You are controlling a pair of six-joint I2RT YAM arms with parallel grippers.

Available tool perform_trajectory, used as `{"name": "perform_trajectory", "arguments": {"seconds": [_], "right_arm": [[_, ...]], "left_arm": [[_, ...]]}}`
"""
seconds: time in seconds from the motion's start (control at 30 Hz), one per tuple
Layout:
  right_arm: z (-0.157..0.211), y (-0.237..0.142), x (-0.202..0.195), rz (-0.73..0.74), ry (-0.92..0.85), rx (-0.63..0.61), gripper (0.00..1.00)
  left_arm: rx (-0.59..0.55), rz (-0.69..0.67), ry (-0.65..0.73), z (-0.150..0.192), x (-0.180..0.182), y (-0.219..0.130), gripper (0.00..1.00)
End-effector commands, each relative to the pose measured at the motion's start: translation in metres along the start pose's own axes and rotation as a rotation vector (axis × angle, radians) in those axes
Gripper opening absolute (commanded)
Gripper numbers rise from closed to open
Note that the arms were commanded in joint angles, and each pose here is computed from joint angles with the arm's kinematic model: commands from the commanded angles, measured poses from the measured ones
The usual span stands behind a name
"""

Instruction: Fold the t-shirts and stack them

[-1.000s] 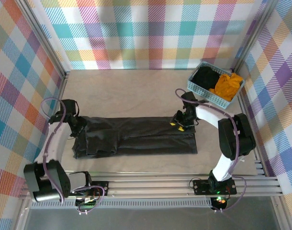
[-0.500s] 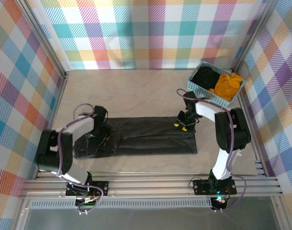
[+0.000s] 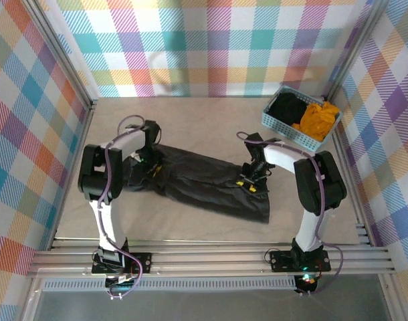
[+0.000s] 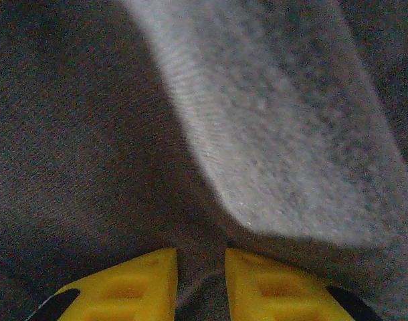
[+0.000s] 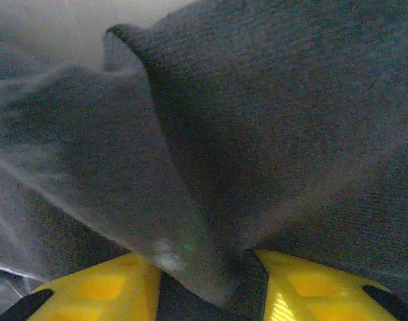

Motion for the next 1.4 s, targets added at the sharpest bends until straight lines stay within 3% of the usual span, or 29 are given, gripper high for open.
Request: {"name": "perform_trajectory", "arguments": {"seconds": [0.0, 0.23, 0.47, 0.7, 0.8, 0.87, 0.97, 1.17, 1.37], "right_arm": [[0.030, 0.021, -0.027, 0.112, 0.019, 0.142, 0.41], [0.052, 0.027, -0.027, 0.113, -0.029, 0.169, 0.42], [0.063, 0.020, -0.035, 0.083, 0.023, 0.154, 0.43], [0.069, 0.030, -0.001, -0.054, 0.141, 0.232, 0.43], [0.073, 0.035, 0.012, -0.069, 0.180, 0.244, 0.43], [0.076, 0.036, 0.016, -0.057, 0.189, 0.246, 0.43], [0.081, 0.029, 0.016, -0.038, 0.195, 0.244, 0.42], [0.083, 0.002, 0.000, 0.028, 0.122, 0.217, 0.43], [0.070, -0.026, -0.033, 0.088, 0.107, 0.174, 0.43]], "left_arm": [[0.003, 0.121, 0.072, -0.013, -0.047, 0.011, 0.25], [0.011, 0.229, 0.138, -0.027, -0.105, 0.009, 0.24], [-0.086, 0.352, 0.259, -0.049, -0.156, -0.031, 0.26], [-0.021, 0.404, 0.323, -0.035, -0.189, -0.022, 0.25], [-0.152, 0.274, 0.270, -0.042, -0.164, -0.046, 0.20], [-0.249, 0.272, 0.217, -0.045, -0.149, -0.080, 0.22], [-0.311, 0.154, 0.149, -0.046, -0.106, -0.110, 0.22], [-0.282, 0.011, 0.110, -0.059, -0.040, -0.079, 0.21], [-0.340, -0.068, 0.157, -0.079, -0.013, -0.112, 0.24]]}}
Point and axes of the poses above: each hand's point on the last joint's axis, 136 mm out from that joint toward the fingers, its own y axis out along the fingers, its own x axis along the line the jaws close on, z = x × y, the point moved 3 cm from there along -y, back along the fingers, and after that the axes turned 6 degrees about y, right-handed, at the moved point
